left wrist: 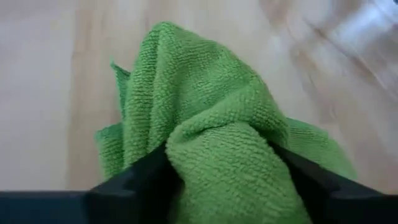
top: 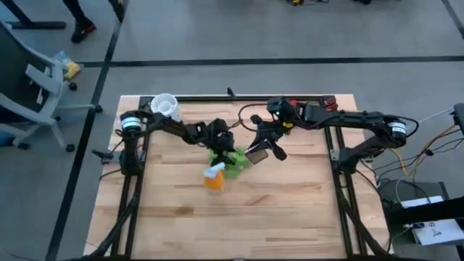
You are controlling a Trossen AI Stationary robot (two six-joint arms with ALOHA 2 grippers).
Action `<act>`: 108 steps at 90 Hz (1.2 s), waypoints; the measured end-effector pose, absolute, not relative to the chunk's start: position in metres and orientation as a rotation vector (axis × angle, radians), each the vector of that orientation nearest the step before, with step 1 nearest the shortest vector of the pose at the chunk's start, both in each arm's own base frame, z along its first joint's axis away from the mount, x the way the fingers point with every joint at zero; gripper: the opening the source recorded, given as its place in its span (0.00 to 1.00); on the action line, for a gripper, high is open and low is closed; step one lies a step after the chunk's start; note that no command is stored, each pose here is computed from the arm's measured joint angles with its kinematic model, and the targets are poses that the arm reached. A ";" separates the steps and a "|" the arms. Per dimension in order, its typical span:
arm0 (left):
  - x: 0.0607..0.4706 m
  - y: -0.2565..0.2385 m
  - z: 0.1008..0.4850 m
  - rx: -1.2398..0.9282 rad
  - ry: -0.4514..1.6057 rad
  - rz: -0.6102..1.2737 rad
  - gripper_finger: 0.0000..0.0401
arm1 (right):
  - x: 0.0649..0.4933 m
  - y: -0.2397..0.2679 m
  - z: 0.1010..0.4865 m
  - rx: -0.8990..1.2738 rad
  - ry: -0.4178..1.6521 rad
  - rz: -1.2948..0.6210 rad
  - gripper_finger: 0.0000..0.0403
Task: Apply microfiber cloth
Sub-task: Wipe the back and front of the cellphone using the microfiber cloth
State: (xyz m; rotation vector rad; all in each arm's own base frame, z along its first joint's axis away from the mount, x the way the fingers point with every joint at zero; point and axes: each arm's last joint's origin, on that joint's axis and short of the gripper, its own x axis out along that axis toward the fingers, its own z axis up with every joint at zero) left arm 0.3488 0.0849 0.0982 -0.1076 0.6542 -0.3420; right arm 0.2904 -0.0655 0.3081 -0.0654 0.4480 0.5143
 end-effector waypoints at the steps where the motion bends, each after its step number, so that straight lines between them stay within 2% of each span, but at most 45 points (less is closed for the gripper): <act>1: 0.350 0.083 0.098 -0.102 0.649 -0.345 0.43 | 0.289 -0.065 0.310 -0.068 0.447 0.513 0.04; 20: 0.368 0.051 0.090 0.015 0.544 -0.350 0.20 | 0.263 -0.050 0.335 -0.103 0.427 0.462 0.04; 36: 0.384 0.027 0.078 0.055 0.443 -0.300 0.10 | 0.244 -0.036 0.344 -0.096 0.401 0.441 0.04; 54: 0.409 -0.001 0.072 0.033 0.398 -0.342 0.09 | 0.242 -0.023 0.342 -0.047 0.436 0.412 0.04; 76: 0.449 -0.026 0.066 -0.046 0.356 -0.395 0.09 | 0.255 -0.008 0.334 -0.058 0.445 0.477 0.04; 89: 0.462 -0.012 0.070 -0.065 0.336 -0.365 0.07 | 0.254 -0.003 0.332 -0.072 0.459 0.465 0.04; 108: 0.456 0.030 0.077 -0.055 0.348 -0.188 0.07 | 0.251 -0.002 0.326 -0.065 0.487 0.430 0.04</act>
